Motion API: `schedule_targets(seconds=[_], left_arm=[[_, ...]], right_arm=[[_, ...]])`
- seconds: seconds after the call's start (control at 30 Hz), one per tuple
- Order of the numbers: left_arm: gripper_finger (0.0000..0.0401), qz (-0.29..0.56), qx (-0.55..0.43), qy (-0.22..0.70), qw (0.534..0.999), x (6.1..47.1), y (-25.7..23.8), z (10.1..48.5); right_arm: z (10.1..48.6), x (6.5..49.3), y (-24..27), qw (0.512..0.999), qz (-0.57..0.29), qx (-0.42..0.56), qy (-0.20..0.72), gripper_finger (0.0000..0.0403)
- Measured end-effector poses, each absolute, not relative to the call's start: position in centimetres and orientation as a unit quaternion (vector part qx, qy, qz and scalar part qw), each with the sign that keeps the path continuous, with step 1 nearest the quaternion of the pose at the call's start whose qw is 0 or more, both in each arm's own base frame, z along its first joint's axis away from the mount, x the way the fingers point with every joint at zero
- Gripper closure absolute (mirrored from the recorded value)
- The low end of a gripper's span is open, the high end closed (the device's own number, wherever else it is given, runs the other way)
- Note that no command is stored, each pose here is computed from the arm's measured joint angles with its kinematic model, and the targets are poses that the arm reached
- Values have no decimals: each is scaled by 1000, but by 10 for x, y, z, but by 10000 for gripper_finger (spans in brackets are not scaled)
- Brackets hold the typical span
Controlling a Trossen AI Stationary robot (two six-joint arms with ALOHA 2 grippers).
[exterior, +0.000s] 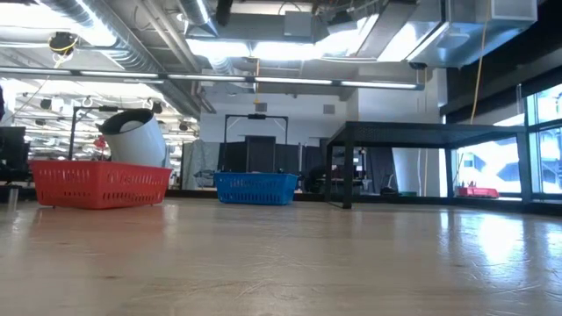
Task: Pick & Place Office Desk Supplies
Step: Put the orange spring keychain into the green bin
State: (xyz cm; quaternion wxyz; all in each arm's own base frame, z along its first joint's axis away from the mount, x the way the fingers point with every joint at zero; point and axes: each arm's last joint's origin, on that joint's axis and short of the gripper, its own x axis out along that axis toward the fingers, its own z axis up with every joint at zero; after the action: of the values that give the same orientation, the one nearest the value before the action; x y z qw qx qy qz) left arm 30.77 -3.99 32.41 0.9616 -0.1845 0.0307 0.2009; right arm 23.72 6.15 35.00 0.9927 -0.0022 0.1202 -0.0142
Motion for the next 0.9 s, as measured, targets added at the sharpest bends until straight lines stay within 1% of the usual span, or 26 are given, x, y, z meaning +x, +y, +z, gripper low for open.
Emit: schedule_targets(seconds=[0.13,0.23,0.3,0.4,0.53,0.63,0.7,0.9], left_arm=[[381,185,-249,138,941,284,-39,317],[380,156,-306,247,906,261,-45,309],[377,137,-337,330,871,243,-53,302],[373,140,-365,443,807,215,-66,293],[373,188,-363,561,720,183,-82,282],[372,235,-356,610,668,167,-94,275],[372,241,-362,630,644,162,-104,272],[375,235,-362,660,615,158,-135,261]], right_arm=[[348,226,61,988,1,28,152,107],[345,223,61,982,10,58,177,107],[343,222,62,978,16,78,191,107],[339,220,62,972,19,97,215,107],[335,218,61,966,13,105,235,107],[334,218,61,966,13,104,238,107],[334,218,61,965,12,103,240,107],[334,218,60,966,-1,100,237,107]])
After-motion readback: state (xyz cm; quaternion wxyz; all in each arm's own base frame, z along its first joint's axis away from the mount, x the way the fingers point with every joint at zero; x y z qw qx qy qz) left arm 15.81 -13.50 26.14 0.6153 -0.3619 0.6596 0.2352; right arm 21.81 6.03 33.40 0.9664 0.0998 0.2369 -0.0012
